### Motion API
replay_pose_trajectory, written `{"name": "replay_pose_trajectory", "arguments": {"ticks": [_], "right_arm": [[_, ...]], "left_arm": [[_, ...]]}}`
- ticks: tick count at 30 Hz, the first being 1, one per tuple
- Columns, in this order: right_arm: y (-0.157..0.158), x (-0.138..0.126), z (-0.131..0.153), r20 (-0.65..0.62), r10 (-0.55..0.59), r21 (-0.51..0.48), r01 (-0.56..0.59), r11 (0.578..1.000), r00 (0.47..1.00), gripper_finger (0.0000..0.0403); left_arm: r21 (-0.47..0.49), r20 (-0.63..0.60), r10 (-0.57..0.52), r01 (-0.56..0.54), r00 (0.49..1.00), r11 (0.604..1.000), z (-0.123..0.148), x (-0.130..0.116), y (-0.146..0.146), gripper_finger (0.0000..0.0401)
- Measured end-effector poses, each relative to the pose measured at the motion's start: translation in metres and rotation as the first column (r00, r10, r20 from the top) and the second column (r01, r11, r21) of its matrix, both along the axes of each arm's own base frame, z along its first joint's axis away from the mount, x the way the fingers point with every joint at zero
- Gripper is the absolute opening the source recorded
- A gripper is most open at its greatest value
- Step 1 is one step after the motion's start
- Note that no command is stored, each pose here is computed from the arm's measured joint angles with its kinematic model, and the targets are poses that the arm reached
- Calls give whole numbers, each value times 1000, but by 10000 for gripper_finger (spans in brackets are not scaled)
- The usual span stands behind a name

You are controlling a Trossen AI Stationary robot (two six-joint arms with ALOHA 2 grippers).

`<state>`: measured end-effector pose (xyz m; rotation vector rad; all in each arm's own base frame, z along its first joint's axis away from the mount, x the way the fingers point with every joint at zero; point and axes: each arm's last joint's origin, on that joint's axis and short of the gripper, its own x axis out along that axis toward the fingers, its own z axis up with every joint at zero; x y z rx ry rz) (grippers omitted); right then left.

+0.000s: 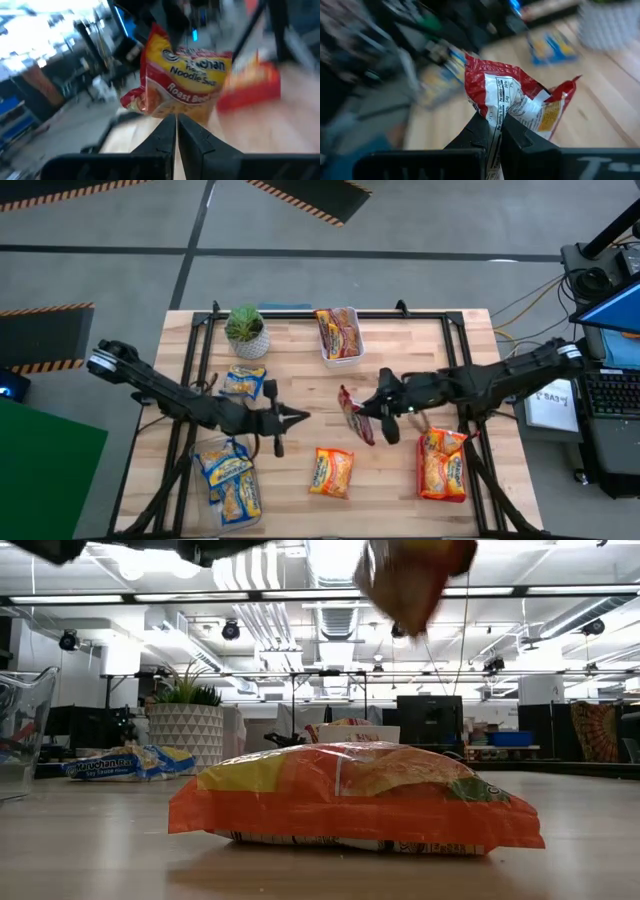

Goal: Sort Maruchan noodles
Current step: Put the red noodle pack into the white bin

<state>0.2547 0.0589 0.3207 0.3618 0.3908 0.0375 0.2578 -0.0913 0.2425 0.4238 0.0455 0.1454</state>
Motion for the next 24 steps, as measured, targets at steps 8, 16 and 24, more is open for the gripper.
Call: {"name": "replay_pose_trajectory", "arguments": {"ticks": [8,16,24], "right_arm": [[7,2,28,283,126,50,-146,988,951,9],[15,21,26,339,228,65,-265,962,913,9],[23,38,41,369,308,63,-355,933,877,9]], "left_arm": [[-220,317,-293,371,902,902,7,-5,23,27],[-301,360,-357,469,862,830,7,-1,31,135],[-319,445,-348,510,825,799,-5,15,27,236]]}}
